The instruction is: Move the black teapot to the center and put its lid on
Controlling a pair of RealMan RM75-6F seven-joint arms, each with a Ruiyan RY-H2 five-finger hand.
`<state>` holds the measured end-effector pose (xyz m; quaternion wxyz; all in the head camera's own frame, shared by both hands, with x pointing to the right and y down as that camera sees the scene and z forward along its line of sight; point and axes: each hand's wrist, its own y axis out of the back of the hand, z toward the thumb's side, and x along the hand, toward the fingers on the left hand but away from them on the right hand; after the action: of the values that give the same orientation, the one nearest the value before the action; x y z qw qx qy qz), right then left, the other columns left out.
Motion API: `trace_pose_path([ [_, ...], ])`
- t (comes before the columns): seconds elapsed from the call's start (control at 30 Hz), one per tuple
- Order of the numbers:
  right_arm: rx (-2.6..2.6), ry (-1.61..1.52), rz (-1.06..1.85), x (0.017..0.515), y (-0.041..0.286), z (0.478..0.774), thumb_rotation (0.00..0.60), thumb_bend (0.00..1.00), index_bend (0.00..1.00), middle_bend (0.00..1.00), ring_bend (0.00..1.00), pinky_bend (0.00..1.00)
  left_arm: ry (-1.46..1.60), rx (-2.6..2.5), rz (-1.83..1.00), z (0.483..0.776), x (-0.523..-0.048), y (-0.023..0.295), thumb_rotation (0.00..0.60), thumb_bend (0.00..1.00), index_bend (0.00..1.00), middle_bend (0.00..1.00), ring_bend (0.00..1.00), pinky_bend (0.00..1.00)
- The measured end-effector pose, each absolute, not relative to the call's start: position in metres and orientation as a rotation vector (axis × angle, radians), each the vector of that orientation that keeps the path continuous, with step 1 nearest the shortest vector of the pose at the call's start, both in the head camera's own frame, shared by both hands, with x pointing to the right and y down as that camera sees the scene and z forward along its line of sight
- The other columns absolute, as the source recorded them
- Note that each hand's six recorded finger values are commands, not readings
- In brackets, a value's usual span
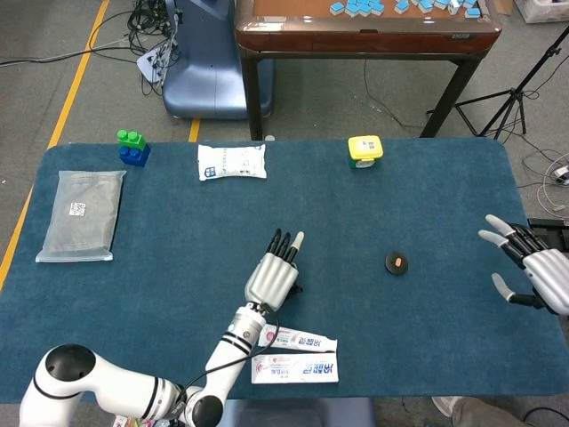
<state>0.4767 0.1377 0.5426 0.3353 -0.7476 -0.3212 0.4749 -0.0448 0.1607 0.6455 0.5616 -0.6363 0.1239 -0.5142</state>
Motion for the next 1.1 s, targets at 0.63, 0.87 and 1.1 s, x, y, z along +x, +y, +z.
trace_pose_path([
  [0.63, -1.963, -0.856, 1.228, 0.482, 0.139, 0.544, 0.6, 0.52, 0.12, 0.0, 0.0, 0.0, 0.28, -1.512, -1.209, 0.647, -0.029, 0.169, 0.6, 0.51, 0.66, 0.0, 0.0, 0.0],
  [0.87, -1.963, -0.85, 1.221, 0.479, 0.143, 0.544, 0.6, 0.52, 0.12, 0.0, 0.0, 0.0, 0.283, -1.541, -1.208, 0.645, -0.034, 0.18, 0.6, 0.51, 0.62, 0.0, 0.0, 0.0],
  [1.1, -1.969, -0.851, 1.204, 0.475, 0.145, 0.543, 0.6, 0.52, 0.12, 0.0, 0.0, 0.0, 0.263, -1.557, -1.244, 0.64, -0.044, 0.19, 0.6, 0.51, 0.43, 0.0, 0.0, 0.0],
])
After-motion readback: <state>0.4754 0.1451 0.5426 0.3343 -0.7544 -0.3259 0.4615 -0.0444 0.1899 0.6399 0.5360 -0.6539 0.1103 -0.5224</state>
